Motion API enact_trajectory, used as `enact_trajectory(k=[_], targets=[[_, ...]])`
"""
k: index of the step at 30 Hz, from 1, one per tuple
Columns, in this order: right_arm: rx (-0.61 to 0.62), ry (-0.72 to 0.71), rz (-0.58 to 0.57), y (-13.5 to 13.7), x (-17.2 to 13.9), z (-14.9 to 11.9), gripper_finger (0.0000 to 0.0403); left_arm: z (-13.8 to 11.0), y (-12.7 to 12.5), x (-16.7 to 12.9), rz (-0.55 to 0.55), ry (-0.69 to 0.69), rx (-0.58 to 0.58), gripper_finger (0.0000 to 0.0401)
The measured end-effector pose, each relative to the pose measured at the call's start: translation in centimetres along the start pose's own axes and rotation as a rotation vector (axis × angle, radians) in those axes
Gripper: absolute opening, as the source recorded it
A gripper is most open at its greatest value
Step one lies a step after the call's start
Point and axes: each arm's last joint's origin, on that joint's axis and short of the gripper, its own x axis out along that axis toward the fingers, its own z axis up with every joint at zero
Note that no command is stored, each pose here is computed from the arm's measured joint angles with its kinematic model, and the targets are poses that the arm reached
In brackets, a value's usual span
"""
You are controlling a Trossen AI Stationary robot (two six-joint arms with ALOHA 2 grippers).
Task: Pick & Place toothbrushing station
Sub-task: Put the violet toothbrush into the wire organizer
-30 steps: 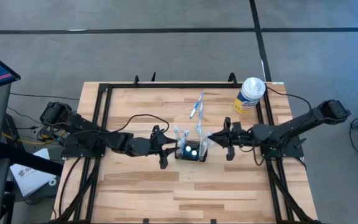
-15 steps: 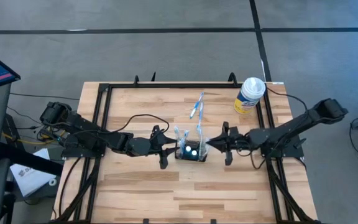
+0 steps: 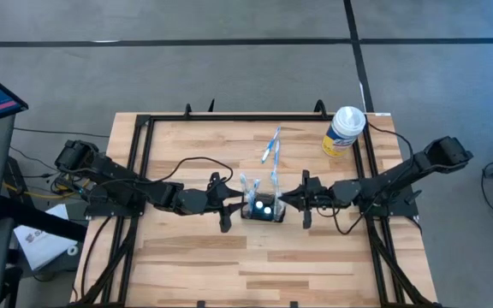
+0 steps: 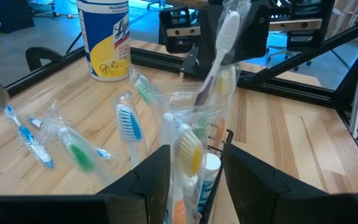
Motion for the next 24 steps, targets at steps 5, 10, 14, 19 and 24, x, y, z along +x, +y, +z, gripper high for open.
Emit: enact_trajectory(k=[5,10,14,19,24], targets=[[0.000,0.000,0.001,-0.01,-0.15,0.14,0.0000,-0.01,-0.01,-0.01,0.000,0.000,0.000,0.0140],[-0.030,-0.011,0.006,0.01,-0.32,0.41,0.0000,0.00,0.00,0.00,0.000,0.000,0.000,0.0140],[-0.048,-0.010,0.006,0.00,-0.32,0.39,0.0000,0.00,0.00,0.00,0.000,0.000,0.000,0.0140],[-0.047,-0.013,-0.003,-0.20,-0.26,0.46,0.0000,0.00,0.00,0.00,0.000,0.000,0.000,0.0140],[-0.055,0.005,-0.009,-0.27,-0.26,0.30,0.0000,-0.01,-0.01,-0.01,0.000,0.001,0.000,0.0140]])
